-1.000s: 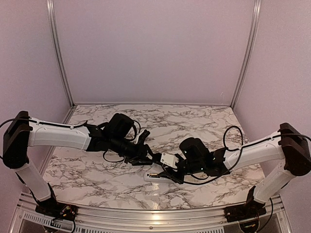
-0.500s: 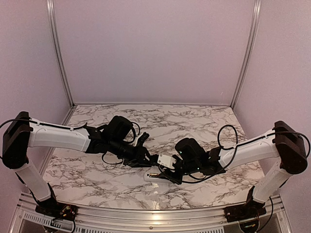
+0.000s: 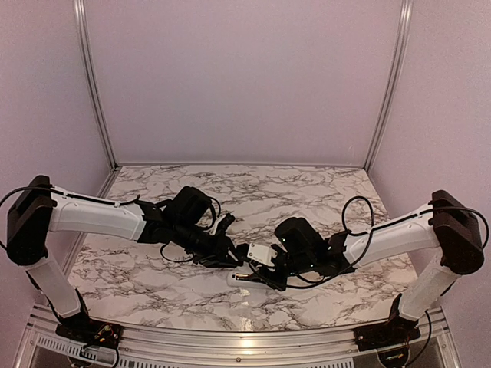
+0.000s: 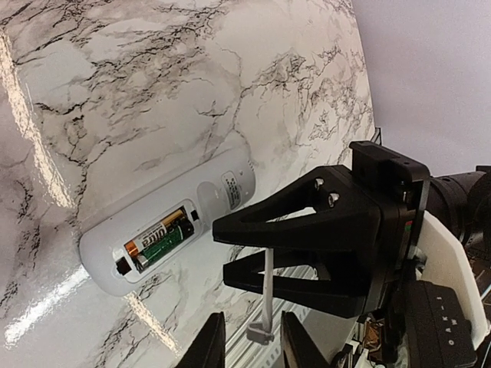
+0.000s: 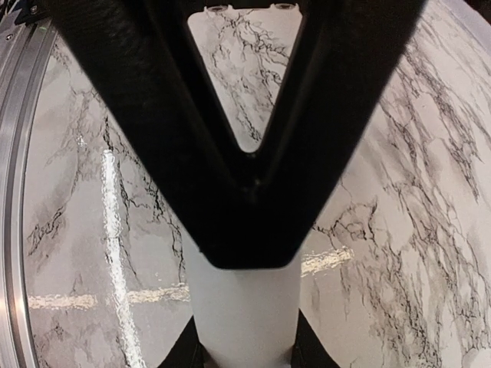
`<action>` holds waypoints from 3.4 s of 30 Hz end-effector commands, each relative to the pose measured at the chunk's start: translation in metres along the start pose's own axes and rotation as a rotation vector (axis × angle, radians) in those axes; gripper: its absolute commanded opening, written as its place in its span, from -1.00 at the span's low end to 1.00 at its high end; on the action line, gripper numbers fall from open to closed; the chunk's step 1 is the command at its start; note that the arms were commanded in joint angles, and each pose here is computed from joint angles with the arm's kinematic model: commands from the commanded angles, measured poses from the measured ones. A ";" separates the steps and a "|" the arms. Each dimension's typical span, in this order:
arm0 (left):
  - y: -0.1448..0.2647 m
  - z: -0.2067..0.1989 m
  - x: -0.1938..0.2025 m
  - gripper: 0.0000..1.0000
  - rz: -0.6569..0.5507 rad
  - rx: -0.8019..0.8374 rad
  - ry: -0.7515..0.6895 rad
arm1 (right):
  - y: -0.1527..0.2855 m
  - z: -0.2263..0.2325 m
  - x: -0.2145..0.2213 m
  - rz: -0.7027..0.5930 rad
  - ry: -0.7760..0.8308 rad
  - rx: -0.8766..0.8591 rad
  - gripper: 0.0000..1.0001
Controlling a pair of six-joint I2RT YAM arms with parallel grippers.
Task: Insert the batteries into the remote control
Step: Pass from the right arm to the left, then load the battery cover onto the remote control without the battery cover.
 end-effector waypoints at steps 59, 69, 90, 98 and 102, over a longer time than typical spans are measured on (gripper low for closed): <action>0.008 0.053 0.012 -0.95 0.130 -0.291 0.063 | 0.039 -0.054 -0.005 -0.058 -0.210 0.180 0.86; 0.001 0.051 0.010 -0.95 0.129 -0.343 0.077 | 0.039 -0.040 -0.005 -0.065 -0.186 0.091 0.80; -0.021 0.063 0.010 -0.93 0.149 -0.365 0.098 | 0.015 -0.019 -0.001 0.028 -0.106 0.022 0.56; -0.024 0.063 0.011 -0.93 0.156 -0.362 0.100 | 0.000 -0.011 -0.004 0.067 -0.032 0.009 0.54; -0.025 0.063 0.012 -0.93 0.159 -0.359 0.102 | -0.011 -0.008 -0.005 0.089 -0.002 -0.014 0.52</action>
Point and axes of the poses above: each gripper's point midway between its finger pads, its own y axis back along the fingers, its own z axis along the line the jaws close on, x = y × z, the point moved 2 cm from there along y, back along the fingers, and after that the axes turned 14 degrees about -y, right-handed, at the moved point
